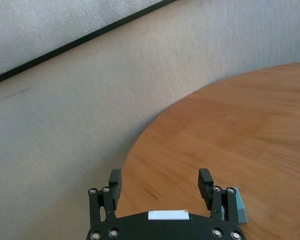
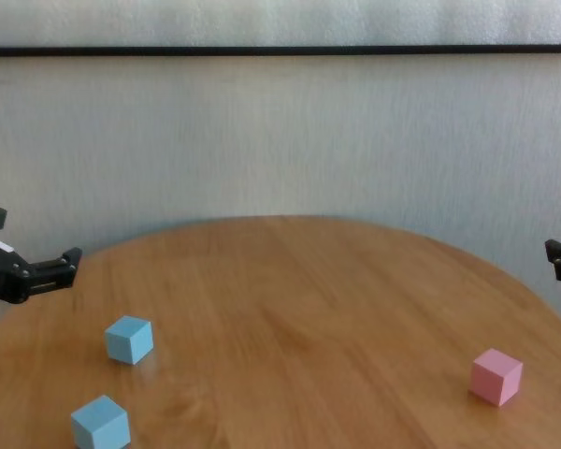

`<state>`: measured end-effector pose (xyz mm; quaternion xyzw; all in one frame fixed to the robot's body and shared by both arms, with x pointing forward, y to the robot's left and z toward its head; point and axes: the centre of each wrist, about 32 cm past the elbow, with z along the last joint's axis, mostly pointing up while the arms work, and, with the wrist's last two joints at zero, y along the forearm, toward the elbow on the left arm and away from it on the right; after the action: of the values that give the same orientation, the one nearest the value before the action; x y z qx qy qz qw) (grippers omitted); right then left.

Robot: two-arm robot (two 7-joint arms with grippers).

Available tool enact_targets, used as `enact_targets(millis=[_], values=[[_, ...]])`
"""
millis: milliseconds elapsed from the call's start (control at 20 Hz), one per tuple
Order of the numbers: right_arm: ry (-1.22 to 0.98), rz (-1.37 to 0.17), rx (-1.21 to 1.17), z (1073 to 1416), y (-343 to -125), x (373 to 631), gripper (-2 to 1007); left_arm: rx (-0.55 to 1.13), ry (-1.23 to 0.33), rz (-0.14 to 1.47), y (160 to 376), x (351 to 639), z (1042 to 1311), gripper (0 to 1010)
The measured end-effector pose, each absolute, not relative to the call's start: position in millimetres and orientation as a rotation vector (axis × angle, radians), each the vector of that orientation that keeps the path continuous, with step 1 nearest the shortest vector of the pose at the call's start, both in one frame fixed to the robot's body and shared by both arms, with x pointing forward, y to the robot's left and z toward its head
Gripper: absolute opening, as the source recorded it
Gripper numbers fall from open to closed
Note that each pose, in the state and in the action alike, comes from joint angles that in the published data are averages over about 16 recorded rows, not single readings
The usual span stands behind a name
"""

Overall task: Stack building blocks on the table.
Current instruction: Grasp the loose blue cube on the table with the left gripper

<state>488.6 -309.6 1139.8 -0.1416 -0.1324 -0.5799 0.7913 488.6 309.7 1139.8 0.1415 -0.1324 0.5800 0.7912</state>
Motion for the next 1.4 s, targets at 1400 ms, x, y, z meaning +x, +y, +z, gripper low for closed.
enact_targets(millis=[1400], values=[[-0.285,-1.248,-0.305,1139.8,-309.6,488.6,1005,0.305,-0.285,1.248,309.7,488.6,1139.8,1000]])
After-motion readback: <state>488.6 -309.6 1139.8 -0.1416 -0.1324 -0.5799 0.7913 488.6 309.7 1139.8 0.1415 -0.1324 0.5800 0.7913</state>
